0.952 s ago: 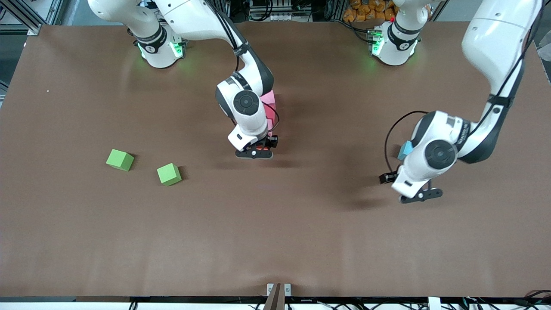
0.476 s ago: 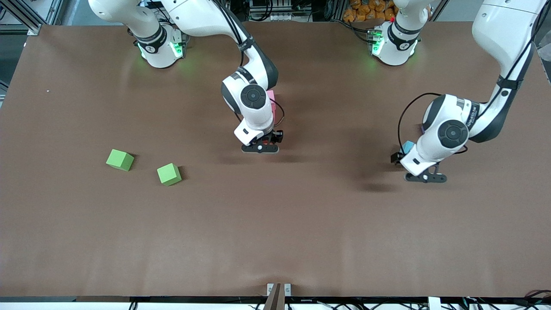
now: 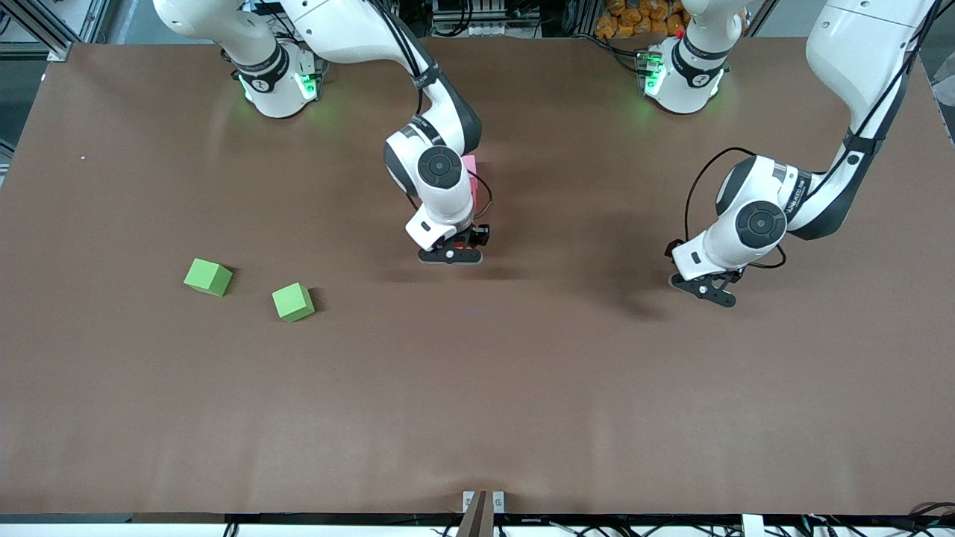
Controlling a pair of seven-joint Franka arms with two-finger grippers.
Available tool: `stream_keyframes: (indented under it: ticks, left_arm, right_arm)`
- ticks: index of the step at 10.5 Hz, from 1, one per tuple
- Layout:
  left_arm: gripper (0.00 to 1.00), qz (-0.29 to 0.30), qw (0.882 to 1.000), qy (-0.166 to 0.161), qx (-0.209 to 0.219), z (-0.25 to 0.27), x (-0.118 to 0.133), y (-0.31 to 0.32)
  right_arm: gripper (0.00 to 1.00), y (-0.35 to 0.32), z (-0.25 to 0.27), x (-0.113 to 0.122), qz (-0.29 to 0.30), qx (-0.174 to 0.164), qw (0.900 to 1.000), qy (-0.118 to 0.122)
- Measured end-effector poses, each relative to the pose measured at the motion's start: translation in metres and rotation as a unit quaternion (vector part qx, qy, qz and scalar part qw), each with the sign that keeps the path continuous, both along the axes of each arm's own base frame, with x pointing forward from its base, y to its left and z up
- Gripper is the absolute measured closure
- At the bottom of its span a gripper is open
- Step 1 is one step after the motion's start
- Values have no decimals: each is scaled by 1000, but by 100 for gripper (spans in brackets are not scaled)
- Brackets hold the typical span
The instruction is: Arrange blocks into number 1
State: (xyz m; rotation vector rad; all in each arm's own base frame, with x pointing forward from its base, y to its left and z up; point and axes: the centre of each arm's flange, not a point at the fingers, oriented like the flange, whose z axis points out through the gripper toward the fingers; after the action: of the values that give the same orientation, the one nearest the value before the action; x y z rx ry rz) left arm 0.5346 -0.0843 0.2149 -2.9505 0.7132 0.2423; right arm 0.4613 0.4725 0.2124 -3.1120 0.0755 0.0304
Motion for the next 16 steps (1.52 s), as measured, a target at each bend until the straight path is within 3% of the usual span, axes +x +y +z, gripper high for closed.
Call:
stream_keyframes:
  ticks: [1, 3, 4, 9, 12, 15, 16]
  left_arm:
    - [0, -2, 1000, -3, 0, 2, 2, 0]
    - [0, 0, 1000, -10, 1, 10, 8, 2]
    - [0, 2, 1000, -9, 5, 13, 9, 4]
    - [0, 4, 1000, 11, 4, 4, 8, 38]
    - [0, 8, 999, 33, -5, -18, 3, 39]
    - [0, 13, 998, 56, -12, -42, -4, 41]
    - [9, 14, 998, 57, -10, -46, -3, 46]
  right_arm:
    - [29, 0, 0, 0, 0, 0, 1000, 0]
    - [5, -2, 3, 3, -3, 2, 1000, -3]
    - [0, -5, 15, 9, -10, 10, 1000, -10]
    - [0, -128, 120, 101, -107, 47, 993, -25]
    - [0, -230, 120, 149, -28, 22, 998, -43]
    - [0, -340, 115, 181, 90, 30, 994, -47]
    - [0, -353, 115, 183, 124, 25, 991, -50]
